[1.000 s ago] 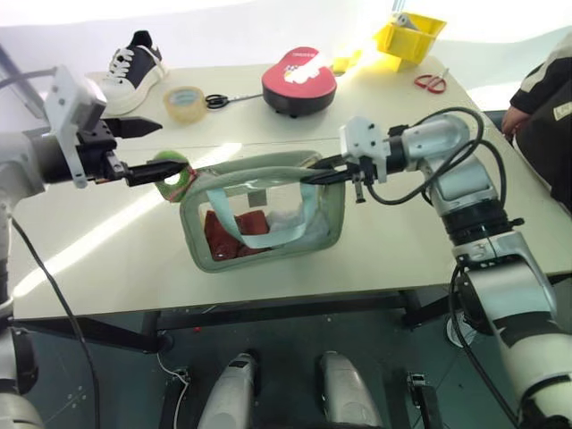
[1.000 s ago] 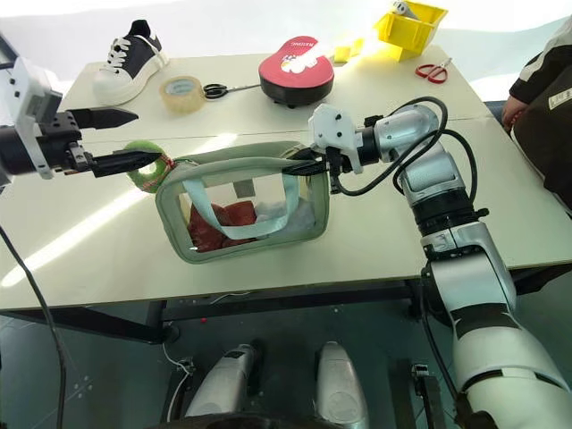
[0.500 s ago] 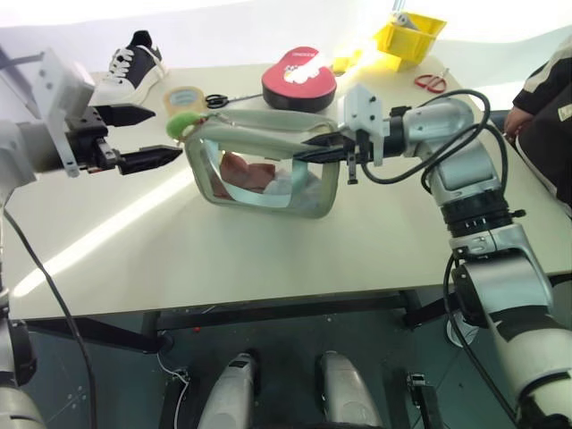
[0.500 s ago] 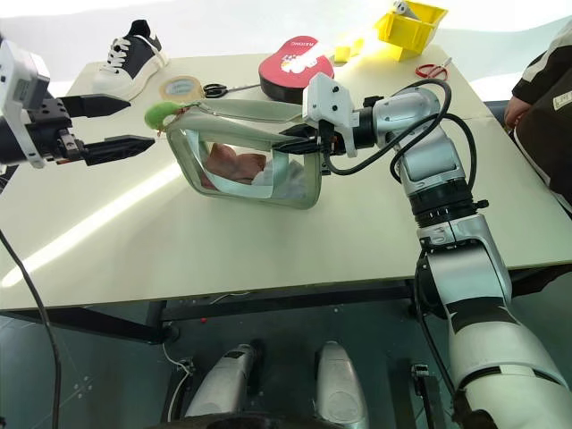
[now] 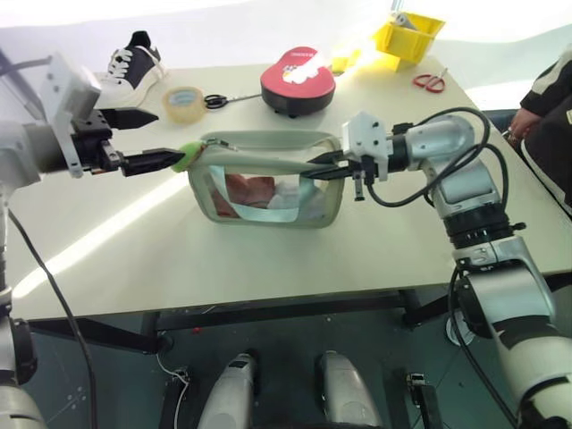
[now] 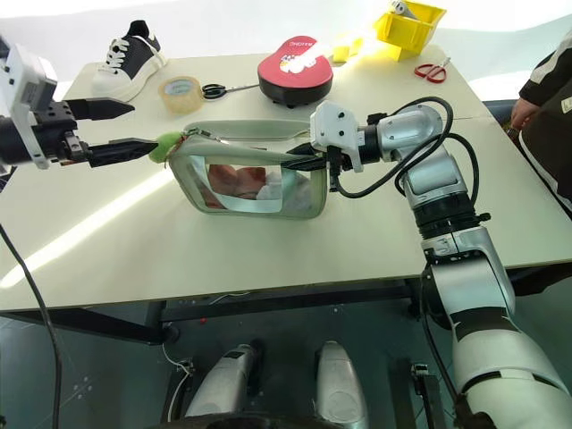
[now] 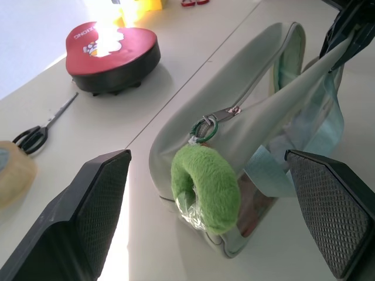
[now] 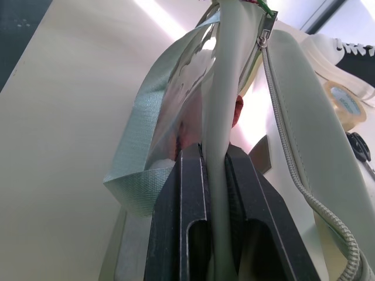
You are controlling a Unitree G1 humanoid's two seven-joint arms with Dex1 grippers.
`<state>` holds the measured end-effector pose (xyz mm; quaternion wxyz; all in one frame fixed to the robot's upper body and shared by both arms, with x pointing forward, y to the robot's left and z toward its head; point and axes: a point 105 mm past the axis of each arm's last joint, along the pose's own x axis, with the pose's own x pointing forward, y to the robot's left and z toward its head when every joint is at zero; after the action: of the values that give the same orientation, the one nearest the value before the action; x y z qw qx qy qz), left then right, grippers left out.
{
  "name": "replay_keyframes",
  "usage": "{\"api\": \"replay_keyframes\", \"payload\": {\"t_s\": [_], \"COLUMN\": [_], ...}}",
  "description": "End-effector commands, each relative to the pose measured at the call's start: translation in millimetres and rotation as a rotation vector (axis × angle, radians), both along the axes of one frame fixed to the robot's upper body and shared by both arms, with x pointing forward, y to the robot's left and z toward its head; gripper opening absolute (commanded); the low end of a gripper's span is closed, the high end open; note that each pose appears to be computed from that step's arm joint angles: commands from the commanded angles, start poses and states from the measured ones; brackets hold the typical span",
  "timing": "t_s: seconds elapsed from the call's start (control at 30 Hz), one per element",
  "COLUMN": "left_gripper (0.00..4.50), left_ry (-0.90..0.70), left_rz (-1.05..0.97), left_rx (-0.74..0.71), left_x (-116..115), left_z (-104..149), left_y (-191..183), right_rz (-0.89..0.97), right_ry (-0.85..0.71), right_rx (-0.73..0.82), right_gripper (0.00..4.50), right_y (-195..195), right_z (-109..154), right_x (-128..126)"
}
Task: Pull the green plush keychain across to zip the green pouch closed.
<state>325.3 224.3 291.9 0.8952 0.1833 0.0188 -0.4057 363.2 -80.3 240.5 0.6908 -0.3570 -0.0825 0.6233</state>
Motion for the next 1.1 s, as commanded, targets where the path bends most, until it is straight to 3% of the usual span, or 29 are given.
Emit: {"api": "replay_keyframes", "payload": {"t_s": [0.03,0.07,0.13,0.17,0.37,0.4,0.67,0.87,0.97,1.1], "left_gripper": [4.5,4.5,4.5,4.5,4.5,4.5,4.5,4.5,4.5,4.5], "left_ry": [-0.044,-0.042,-0.026,-0.019,0.001,0.001,-0.001,0.002,0.0,0.004], "left_rz": [-0.003,-0.004,-0.002,-0.002,0.002,0.003,0.009,0.011,0.009,-0.003], "left_rx": [0.024,0.025,0.044,0.051,0.084,0.08,0.06,0.056,0.057,0.05], "left_x": [-3.9,-4.0,-4.0,-3.9,0.4,2.4,6.9,12.7,19.1,24.9], "left_z": [11.6,11.1,3.8,-0.1,-18.4,-20.5,-22.3,-24.6,-27.5,-29.9], "left_y": [-0.4,-0.4,-0.6,-0.6,-2.9,-4.0,-5.1,-5.6,-8.5,-11.7], "right_rz": [-0.008,-0.011,-0.017,-0.021,-0.026,-0.024,-0.054,-0.093,-0.128,-0.148], "right_ry": [-0.035,-0.033,-0.019,-0.019,-0.037,-0.041,-0.05,0.01,0.021,0.013], "right_rx": [0.003,0.004,0.01,0.013,0.018,0.019,0.051,0.055,0.039,0.052], "right_gripper": [0.06,0.06,0.85,1.03,4.17,4.44,4.44,4.44,3.13,0.88], "right_y": [-3.3,-3.5,-4.6,-5.2,-7.0,-7.6,-24.8,-30.3,-32.6,-33.5], "right_z": [5.6,5.6,6.7,7.8,12.1,13.6,34.2,19.7,3.5,1.8], "right_x": [-0.1,0.3,1.4,2.0,0.9,-0.4,-13.2,-16.1,-8.9,-3.9]}}
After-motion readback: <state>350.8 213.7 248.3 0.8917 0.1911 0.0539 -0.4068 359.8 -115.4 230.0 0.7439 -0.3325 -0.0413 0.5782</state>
